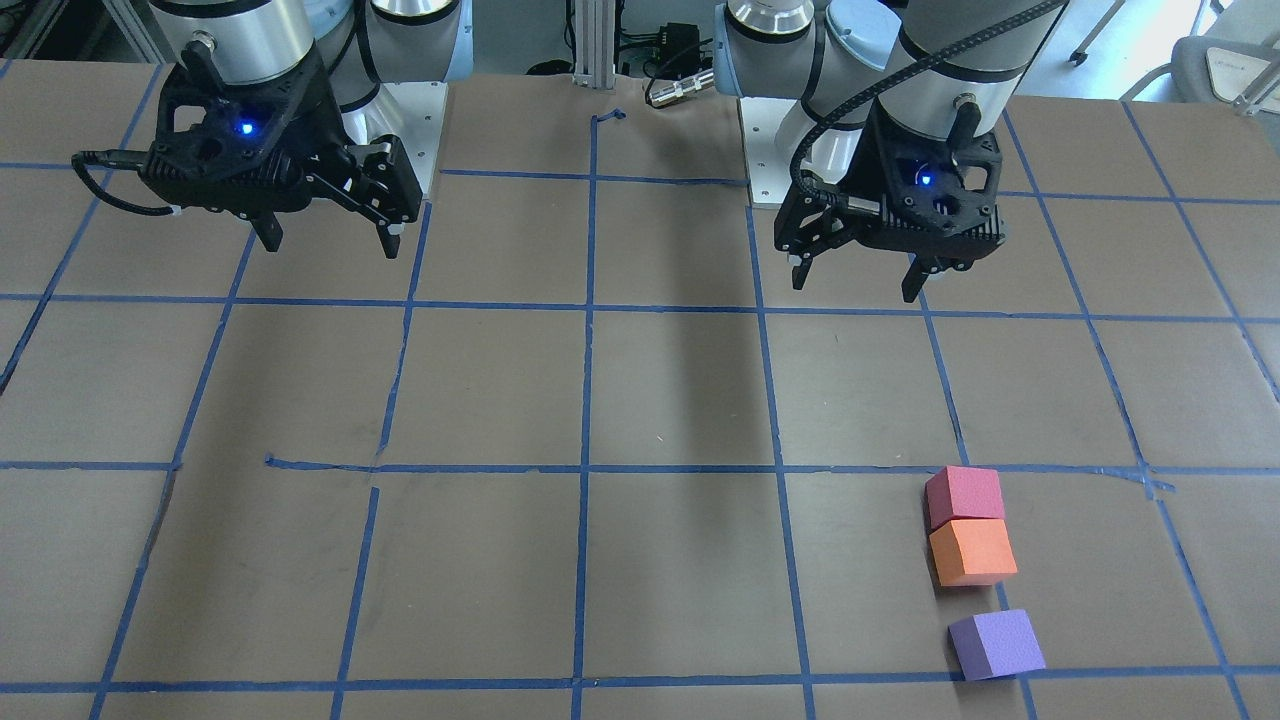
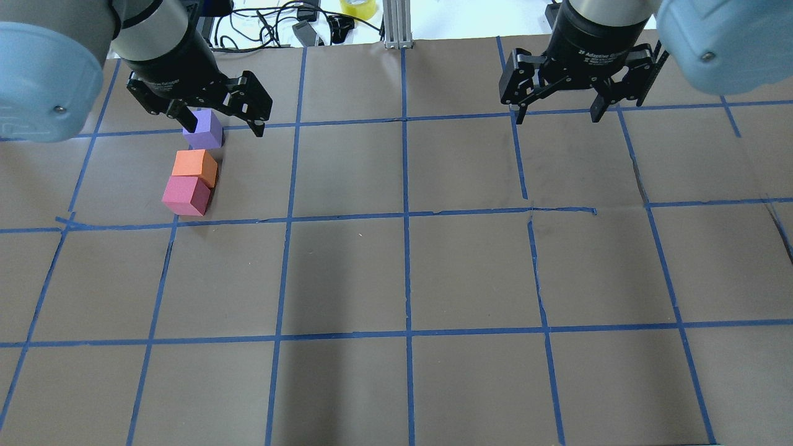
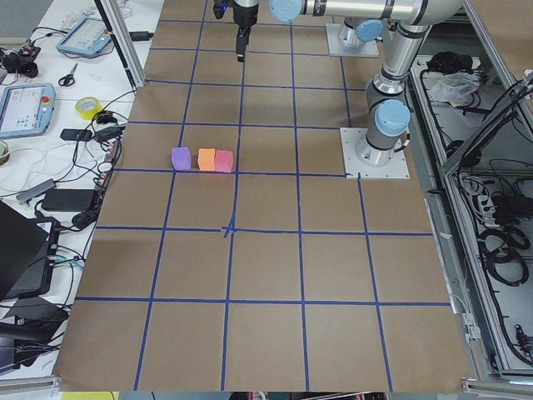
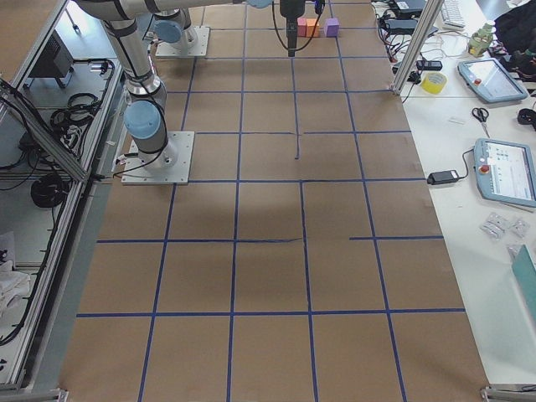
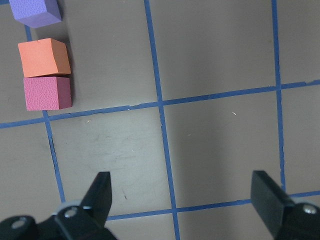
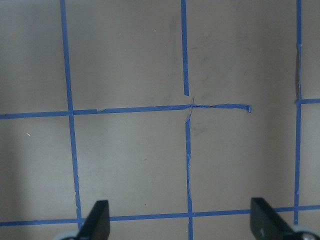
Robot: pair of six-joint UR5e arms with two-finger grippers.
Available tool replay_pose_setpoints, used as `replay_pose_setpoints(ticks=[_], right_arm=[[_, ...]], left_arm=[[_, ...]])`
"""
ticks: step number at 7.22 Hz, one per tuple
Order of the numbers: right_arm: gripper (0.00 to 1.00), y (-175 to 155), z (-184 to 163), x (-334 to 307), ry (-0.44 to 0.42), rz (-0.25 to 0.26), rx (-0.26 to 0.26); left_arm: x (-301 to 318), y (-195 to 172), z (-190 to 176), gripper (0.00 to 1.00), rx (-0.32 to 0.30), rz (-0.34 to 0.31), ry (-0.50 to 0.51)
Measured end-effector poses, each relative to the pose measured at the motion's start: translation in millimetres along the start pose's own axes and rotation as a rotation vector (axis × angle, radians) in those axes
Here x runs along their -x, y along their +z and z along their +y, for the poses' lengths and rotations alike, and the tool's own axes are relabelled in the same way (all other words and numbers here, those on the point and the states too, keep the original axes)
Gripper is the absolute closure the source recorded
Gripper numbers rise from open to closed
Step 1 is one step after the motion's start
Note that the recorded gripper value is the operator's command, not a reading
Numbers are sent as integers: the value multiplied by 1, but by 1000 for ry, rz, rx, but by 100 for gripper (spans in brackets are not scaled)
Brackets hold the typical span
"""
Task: Arrange blocks in a line
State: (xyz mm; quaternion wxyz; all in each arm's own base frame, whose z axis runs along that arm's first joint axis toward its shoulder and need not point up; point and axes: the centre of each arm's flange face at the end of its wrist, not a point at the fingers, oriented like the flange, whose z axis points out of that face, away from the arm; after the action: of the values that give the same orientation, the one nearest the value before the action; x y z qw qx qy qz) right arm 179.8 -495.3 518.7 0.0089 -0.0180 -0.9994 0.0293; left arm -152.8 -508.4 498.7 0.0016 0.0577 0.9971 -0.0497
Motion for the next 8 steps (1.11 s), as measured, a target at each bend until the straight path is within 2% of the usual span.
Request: replay_pose_setpoints(ticks=[8], right_arm=[[0,0,0,0,0,0,1]], left_arm=[[0,7,-2,0,12,5,-1]])
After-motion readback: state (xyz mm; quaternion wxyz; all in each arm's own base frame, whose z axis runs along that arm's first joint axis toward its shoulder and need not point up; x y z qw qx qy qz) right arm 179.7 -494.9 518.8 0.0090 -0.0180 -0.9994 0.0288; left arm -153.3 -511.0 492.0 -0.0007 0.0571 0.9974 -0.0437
